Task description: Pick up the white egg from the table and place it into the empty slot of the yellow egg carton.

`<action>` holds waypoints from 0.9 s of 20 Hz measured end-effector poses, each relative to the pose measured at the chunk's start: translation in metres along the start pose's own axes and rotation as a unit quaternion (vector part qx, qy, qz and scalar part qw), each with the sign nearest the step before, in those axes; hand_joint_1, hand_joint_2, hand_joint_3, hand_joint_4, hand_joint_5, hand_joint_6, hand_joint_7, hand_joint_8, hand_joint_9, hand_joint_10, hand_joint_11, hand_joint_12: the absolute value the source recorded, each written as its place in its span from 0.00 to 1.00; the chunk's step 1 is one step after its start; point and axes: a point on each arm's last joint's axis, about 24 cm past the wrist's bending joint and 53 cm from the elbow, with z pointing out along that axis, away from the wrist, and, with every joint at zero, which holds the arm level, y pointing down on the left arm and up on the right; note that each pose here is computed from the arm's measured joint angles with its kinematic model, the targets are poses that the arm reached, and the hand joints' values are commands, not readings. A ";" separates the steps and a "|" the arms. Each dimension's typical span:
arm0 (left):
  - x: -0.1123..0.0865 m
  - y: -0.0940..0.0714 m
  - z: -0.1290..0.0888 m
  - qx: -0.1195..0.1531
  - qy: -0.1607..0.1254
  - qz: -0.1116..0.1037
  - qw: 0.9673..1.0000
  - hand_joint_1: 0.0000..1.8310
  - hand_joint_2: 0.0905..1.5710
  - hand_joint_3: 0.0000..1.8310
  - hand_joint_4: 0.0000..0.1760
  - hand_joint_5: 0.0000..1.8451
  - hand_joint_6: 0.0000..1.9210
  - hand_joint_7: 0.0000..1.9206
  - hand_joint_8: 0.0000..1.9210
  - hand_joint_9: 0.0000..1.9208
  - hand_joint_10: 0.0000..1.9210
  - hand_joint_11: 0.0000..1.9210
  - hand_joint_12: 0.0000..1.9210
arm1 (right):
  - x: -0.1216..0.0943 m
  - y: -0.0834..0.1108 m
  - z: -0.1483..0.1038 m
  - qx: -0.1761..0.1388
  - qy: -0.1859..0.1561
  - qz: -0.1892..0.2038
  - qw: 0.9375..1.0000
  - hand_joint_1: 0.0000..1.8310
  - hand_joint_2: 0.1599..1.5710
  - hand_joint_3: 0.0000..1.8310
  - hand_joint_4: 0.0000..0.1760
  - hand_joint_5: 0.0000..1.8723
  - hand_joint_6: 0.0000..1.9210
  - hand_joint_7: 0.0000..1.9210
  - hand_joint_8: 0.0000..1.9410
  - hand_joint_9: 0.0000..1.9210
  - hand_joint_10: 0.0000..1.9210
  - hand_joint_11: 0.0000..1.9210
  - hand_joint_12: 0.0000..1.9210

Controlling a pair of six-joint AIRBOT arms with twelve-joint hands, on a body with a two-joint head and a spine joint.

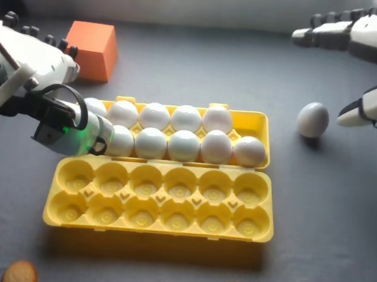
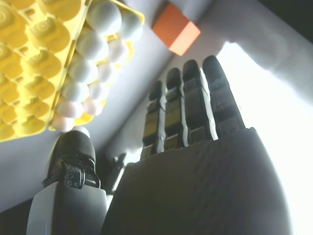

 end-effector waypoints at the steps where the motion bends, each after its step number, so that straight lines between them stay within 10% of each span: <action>1: 0.000 0.000 0.000 0.000 0.000 0.000 1.000 0.00 0.78 0.00 0.00 0.09 0.00 0.10 0.00 0.09 0.00 0.00 0.17 | 0.004 -0.001 0.004 0.002 0.006 0.000 1.000 0.75 0.58 0.00 0.00 0.11 0.01 0.11 0.01 0.10 0.01 0.00 0.45; 8: 0.000 0.001 0.000 -0.001 -0.001 0.000 1.000 0.00 0.79 0.00 0.00 0.10 0.00 0.12 0.00 0.10 0.00 0.00 0.19 | 0.003 -0.021 0.025 0.022 0.000 0.016 1.000 0.69 0.62 0.01 0.00 0.11 0.00 0.10 0.00 0.09 0.00 0.00 0.32; 18: 0.000 0.001 0.000 -0.002 0.000 0.000 1.000 0.00 0.78 0.00 0.00 0.13 0.00 0.14 0.00 0.13 0.00 0.00 0.26 | 0.027 -0.039 0.035 0.038 0.016 0.009 0.999 0.70 0.63 0.00 0.00 0.15 0.01 0.15 0.00 0.14 0.01 0.00 0.41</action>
